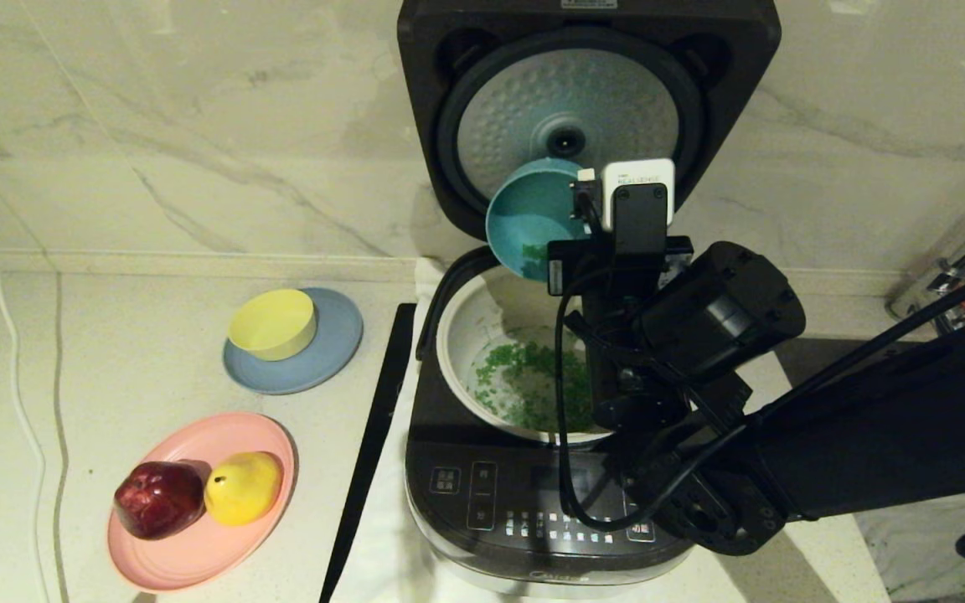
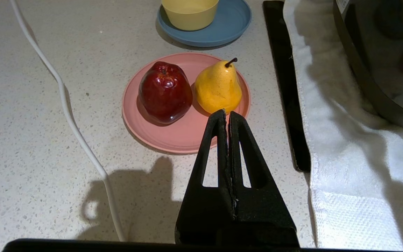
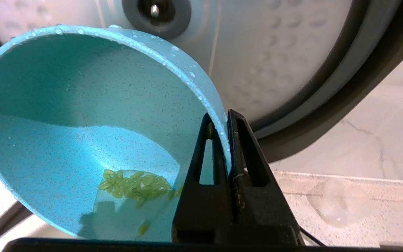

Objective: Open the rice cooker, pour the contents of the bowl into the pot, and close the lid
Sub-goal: Pour the water from the bowl into the rice cooker

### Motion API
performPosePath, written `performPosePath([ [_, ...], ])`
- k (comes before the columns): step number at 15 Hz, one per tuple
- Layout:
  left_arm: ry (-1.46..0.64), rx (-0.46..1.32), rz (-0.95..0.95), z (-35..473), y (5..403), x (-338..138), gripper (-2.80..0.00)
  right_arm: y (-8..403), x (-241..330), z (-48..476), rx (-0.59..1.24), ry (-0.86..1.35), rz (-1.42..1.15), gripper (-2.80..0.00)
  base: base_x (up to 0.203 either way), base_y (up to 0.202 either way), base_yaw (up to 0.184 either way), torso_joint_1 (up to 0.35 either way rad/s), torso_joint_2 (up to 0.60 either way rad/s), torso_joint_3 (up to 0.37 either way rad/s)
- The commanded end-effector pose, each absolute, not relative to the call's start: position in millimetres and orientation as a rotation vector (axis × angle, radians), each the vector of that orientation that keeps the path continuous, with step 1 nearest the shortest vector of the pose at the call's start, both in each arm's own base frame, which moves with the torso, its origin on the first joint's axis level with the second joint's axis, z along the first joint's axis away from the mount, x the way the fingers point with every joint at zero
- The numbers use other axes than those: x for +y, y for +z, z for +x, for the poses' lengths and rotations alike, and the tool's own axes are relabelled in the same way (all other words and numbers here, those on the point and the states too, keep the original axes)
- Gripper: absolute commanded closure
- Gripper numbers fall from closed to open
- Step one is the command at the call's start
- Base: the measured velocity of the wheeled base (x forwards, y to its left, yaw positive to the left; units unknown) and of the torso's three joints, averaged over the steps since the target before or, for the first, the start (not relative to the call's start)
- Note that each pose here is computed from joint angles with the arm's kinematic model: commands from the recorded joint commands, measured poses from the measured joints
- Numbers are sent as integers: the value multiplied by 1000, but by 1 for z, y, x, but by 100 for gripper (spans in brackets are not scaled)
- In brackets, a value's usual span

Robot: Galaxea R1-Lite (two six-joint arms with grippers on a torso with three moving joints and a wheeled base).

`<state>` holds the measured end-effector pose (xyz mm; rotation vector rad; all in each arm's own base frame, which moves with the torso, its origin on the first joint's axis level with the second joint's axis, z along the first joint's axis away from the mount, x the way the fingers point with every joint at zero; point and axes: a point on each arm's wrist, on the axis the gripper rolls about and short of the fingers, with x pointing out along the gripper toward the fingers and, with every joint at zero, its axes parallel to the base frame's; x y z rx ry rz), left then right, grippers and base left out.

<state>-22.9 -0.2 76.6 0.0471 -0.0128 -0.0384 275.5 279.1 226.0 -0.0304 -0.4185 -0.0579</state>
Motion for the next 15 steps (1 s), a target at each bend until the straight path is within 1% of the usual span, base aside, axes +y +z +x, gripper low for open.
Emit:
performPosePath([
  [1,-39,-6,48,-22,75,0,0,232,276,272,-425,-72,-18,0,0,0,0,0,0,0],
  [3,-38,-6,48,-22,75,0,0,250,270,262,-435,-81,-3,0,0,0,0,0,0,0],
  [8,-38,-6,48,-22,75,0,0,288,248,241,-310,-44,-29,0,0,0,0,0,0,0],
  [11,-40,-6,48,-22,75,0,0,310,226,220,-188,-2,-22,0,0,0,0,0,0,0],
  [15,-38,-6,48,-22,75,0,0,327,185,182,38,71,-27,0,0,0,0,0,0,0],
])
